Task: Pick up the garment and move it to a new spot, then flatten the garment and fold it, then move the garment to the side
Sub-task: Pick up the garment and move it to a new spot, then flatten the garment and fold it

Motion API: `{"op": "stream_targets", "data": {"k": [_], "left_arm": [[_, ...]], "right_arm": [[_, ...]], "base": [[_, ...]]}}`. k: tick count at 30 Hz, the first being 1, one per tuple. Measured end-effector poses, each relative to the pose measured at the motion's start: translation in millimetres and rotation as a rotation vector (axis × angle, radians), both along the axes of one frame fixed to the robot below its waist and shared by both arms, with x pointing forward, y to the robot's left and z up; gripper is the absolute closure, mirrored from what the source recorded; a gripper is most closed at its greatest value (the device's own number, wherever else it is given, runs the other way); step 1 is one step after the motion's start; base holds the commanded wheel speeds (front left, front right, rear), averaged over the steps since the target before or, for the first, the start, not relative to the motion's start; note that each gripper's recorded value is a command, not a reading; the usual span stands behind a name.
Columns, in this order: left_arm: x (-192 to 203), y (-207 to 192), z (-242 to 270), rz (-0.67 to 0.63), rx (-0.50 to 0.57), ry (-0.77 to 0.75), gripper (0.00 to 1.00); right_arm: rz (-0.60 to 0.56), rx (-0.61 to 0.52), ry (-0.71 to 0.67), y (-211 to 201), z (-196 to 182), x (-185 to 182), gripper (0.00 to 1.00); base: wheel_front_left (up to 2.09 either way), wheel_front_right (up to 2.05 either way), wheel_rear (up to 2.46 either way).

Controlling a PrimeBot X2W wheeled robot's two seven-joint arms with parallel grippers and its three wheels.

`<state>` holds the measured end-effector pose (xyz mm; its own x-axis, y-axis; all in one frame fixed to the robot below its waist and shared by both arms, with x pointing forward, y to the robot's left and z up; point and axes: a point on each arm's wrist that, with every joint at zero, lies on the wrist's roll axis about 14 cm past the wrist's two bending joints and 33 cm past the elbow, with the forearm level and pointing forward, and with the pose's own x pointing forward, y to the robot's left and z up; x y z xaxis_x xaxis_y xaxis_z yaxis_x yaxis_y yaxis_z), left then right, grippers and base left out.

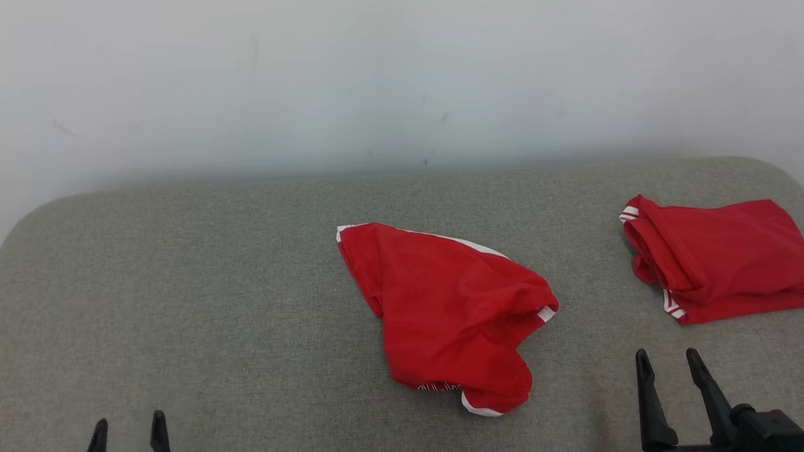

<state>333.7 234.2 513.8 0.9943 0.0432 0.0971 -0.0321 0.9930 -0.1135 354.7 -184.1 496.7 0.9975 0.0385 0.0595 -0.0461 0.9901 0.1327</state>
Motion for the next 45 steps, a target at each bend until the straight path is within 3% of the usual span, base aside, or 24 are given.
{"op": "stream_targets", "data": {"k": [19, 45], "left_arm": [[2, -20, -31, -0.051, 0.039, 0.091, 0.00], [3, -24, -31, -0.069, 0.045, 0.090, 0.00]], "right_arm": [[0.045, 0.011, 0.057, 16, -18, -6, 0.00], [0.055, 0.013, 0.062, 19, -20, -6, 0.00]], "base": [[0.00, 0.00, 0.00], [0.00, 0.00, 0.00]]}}
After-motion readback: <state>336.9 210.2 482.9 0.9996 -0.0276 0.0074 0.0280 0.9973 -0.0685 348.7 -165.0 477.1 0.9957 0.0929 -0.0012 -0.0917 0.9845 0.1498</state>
